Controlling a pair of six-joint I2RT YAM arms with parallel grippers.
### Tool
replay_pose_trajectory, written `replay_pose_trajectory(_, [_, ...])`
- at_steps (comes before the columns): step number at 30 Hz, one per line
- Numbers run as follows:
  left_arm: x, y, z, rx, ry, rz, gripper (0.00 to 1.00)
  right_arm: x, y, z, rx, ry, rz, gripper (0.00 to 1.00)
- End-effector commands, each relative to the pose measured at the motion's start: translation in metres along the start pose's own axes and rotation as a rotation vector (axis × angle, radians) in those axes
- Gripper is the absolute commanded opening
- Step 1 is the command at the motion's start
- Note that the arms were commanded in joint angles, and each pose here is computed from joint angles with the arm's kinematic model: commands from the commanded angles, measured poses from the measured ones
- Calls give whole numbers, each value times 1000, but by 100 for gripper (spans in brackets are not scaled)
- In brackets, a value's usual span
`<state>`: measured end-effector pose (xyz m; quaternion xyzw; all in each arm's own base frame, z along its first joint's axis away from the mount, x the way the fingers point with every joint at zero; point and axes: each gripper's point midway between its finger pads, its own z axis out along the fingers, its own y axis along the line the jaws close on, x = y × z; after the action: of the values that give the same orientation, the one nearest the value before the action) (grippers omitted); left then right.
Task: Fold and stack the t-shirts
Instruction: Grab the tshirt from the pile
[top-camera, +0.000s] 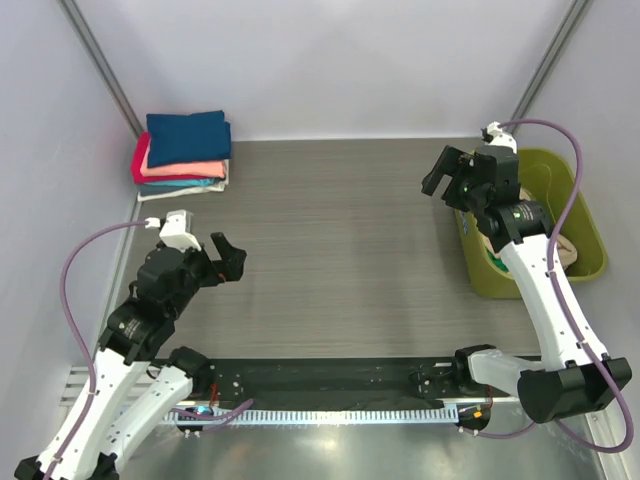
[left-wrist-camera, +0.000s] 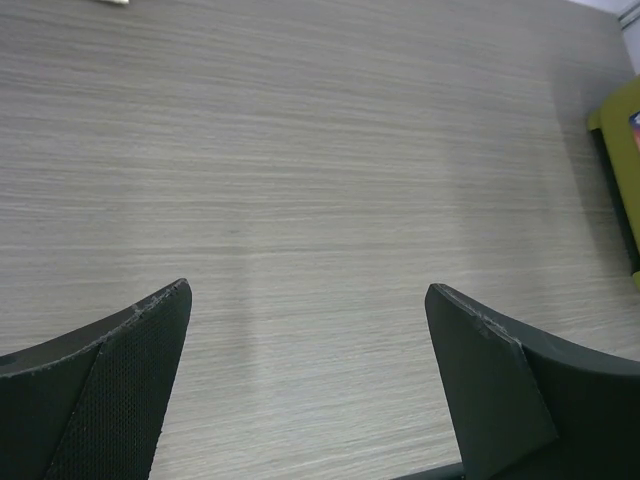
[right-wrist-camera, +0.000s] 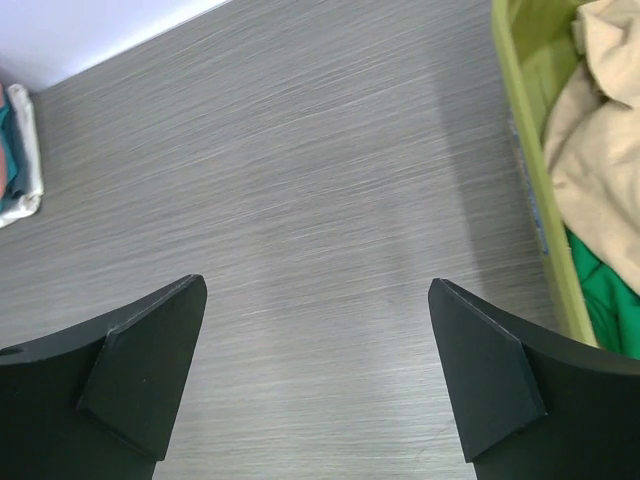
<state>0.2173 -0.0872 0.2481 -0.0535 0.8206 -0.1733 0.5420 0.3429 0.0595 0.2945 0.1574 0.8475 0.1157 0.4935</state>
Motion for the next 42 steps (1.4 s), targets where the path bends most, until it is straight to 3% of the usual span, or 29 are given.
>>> replay_pose_trajectory(1, [-10, -8, 0, 22, -6, -17, 100, -23, -10, -9, 66, -88, 12, 100])
replay_pose_trajectory(5, [-8, -27, -14, 146, -3, -12, 100, -43, -26, -13, 133, -146, 24, 100])
replay_pose_trajectory(6, [-5, -45, -23, 260, 14, 2, 100, -51, -42, -13, 170, -158, 63, 100])
replay_pose_trajectory(9, [-4, -54, -38, 358, -35, 14, 100, -73, -83, -14, 275, -208, 143, 100])
replay_pose_trajectory(13, [6, -16, -25, 137, -13, -29, 100, -80, -148, -2, 475, -205, 239, 100])
replay_pose_trajectory(14, [10, -10, -28, 86, 53, -24, 100, -78, -159, 2, 509, -188, 249, 100])
replay_pose_trajectory(18, [9, 15, -29, -55, 42, -40, 100, -57, -201, 32, 644, -58, 272, 100])
replay_pose_trajectory(25, [9, 23, -31, -21, -88, -6, 100, -25, -257, 70, 808, 63, 311, 100])
replay_pose_trajectory(36, [18, 16, -26, 9, -29, 10, 99, 3, -320, 132, 938, 157, 329, 100])
replay_pose_trajectory(39, [18, 16, -25, 3, -27, 9, 99, 13, -325, 146, 907, 166, 363, 88])
replay_pose_trajectory(42, [19, 17, -24, 1, -22, 12, 99, 16, -320, 155, 852, 159, 380, 50])
